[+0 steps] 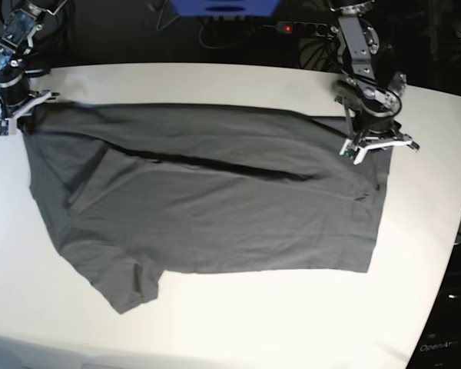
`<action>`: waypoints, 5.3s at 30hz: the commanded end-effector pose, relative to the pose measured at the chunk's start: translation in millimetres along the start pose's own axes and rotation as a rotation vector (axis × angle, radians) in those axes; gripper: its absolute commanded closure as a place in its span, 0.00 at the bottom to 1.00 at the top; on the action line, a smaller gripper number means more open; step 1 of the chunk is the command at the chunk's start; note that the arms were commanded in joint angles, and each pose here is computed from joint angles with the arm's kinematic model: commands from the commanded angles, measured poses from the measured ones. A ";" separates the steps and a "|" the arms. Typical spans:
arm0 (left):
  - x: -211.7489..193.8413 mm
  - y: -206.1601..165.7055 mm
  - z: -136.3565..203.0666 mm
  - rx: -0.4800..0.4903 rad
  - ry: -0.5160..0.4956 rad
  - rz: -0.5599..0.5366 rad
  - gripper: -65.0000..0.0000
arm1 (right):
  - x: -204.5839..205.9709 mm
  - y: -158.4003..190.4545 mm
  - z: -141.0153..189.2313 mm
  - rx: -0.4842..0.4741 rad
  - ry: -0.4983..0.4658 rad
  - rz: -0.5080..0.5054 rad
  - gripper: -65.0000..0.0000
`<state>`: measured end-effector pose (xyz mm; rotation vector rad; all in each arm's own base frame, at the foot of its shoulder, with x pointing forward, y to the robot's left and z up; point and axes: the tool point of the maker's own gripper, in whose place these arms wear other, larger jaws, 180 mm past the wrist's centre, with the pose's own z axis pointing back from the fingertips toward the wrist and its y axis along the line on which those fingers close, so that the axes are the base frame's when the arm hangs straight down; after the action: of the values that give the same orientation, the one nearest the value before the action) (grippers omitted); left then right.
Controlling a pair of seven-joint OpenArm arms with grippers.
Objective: Fold the T-shirt properly
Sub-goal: 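Drag the shirt edge with both grippers to flatten the shirt, then release the right gripper and move it inward over the shirt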
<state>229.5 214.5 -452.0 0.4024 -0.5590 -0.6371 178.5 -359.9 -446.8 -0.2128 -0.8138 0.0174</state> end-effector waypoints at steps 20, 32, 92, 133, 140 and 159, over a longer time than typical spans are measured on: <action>-74.4 -52.0 17.7 -0.156 0.225 -0.005 0.90 | -80.0 21.6 40.9 0.012 0.280 0.093 0.99; -84.5 -59.5 22.6 -0.172 0.246 -0.011 0.90 | -60.0 19.7 30.4 0.004 0.233 0.097 0.98; -83.8 -62.6 21.1 -0.181 0.246 -0.009 0.90 | 36.0 124.3 54.2 0.127 0.037 0.445 0.56; -77.7 -70.1 21.1 -0.193 0.237 0.002 0.90 | 78.1 194.7 33.1 0.229 -0.041 0.719 0.58; -77.7 -70.1 21.1 -0.193 0.237 0.002 0.90 | 80.7 202.5 33.0 0.254 -0.058 0.755 0.83; -80.6 -70.1 22.0 -0.193 0.242 0.006 0.90 | 120.9 227.6 16.3 0.181 -0.099 1.126 0.99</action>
<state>197.1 219.2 -460.6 0.4055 -0.5403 -0.5800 258.6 -126.4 -401.4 -0.4735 -0.6557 1.1655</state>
